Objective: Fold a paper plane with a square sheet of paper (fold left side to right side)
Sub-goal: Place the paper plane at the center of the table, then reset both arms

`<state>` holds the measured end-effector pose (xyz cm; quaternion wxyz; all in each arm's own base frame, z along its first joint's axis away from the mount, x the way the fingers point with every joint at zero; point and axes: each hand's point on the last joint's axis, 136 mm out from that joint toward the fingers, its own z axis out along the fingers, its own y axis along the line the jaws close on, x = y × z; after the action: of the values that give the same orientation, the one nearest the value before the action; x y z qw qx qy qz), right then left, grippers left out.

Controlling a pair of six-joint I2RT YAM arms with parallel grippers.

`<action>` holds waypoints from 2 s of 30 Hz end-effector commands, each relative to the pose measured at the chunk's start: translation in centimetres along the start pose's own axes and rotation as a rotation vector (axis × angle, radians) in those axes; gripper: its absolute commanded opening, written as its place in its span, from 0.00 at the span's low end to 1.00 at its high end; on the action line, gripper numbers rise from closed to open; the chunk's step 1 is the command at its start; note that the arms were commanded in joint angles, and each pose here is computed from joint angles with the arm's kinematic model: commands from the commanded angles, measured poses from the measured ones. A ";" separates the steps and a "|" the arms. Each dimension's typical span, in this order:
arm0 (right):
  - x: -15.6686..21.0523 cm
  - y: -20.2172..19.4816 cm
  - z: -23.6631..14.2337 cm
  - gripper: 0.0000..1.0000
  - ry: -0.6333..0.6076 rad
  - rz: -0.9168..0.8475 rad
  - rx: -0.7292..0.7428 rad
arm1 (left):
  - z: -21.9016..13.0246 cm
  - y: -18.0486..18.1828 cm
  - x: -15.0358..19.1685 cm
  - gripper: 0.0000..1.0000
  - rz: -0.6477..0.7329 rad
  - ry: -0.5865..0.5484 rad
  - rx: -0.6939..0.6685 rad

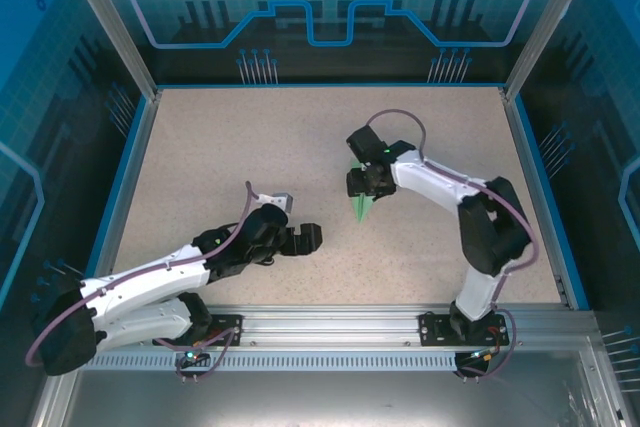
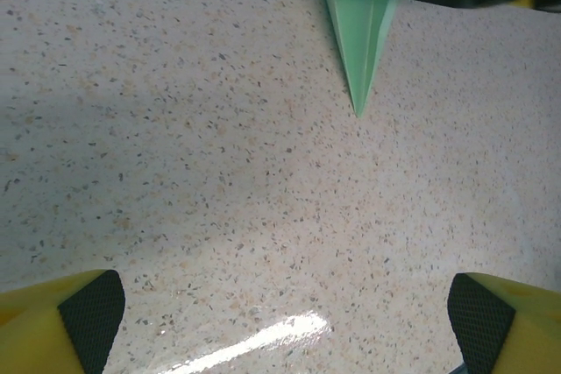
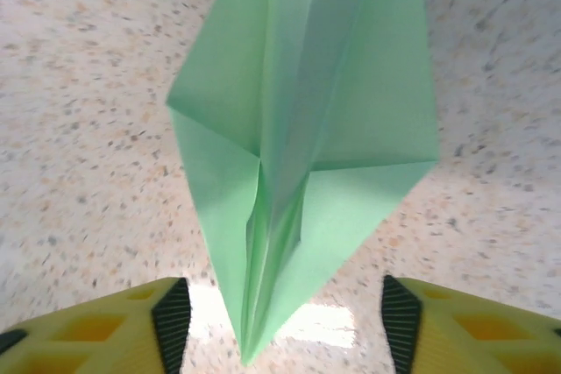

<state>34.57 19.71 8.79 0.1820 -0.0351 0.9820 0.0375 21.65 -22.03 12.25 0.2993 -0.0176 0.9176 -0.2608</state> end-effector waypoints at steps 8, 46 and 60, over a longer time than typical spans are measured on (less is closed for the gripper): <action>0.8 -6.0 -10.1 0.94 -0.289 -0.064 0.015 | -3.6 4.6 -5.7 0.99 -0.150 -0.192 -0.107; -2.8 -17.1 -3.2 0.99 -0.899 -0.100 -0.013 | -1.0 17.7 -15.2 0.99 0.337 -0.625 -0.402; -3.9 -17.2 -0.2 0.99 -0.801 -0.105 0.018 | -0.5 19.0 -16.2 0.99 0.287 -0.570 -0.305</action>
<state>39.22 2.92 9.27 0.5526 -0.0668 0.8300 0.0354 35.98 -1.91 10.65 0.5599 -0.0101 0.8279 -0.0323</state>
